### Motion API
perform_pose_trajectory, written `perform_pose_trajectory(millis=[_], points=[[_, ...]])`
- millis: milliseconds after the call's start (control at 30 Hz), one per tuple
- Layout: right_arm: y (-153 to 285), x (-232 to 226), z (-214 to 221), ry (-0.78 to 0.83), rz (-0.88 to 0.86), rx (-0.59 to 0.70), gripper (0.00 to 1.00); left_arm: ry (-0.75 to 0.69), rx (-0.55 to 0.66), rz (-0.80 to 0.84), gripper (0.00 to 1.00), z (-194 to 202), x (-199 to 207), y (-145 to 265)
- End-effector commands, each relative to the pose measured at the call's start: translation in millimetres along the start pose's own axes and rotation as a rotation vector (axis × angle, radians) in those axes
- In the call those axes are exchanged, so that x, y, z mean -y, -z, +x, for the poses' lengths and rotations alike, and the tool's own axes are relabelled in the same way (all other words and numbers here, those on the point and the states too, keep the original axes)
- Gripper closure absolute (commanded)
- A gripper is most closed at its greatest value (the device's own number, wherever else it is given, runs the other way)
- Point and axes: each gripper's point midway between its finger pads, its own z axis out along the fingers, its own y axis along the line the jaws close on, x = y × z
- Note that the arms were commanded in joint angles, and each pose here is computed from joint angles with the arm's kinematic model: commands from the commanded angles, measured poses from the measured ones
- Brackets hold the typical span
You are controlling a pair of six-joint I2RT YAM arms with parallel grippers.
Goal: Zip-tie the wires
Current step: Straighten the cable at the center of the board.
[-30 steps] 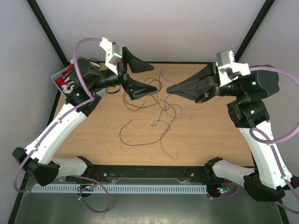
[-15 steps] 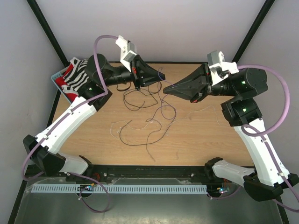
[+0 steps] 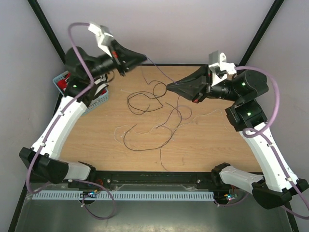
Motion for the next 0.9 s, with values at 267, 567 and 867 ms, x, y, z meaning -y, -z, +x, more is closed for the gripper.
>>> perform_pose_trajectory(millis=[267,567,867], points=[[47.1,139.1,67.6,-0.014,0.752,-0.194,0.94,0.047,0.045,-0.107,1.00,-53.2,-29.2,24.5],[68.7,164.1,100.8,-0.007,0.898,-0.298,0.14,0.052,0.074,-0.097,1.00,-71.2,-22.5,9.6],[103.2,153.1,187.1,-0.107,0.965,-0.451,0.01,0.097,0.059,-0.151,1.00,-69.8,-37.1,2.2]])
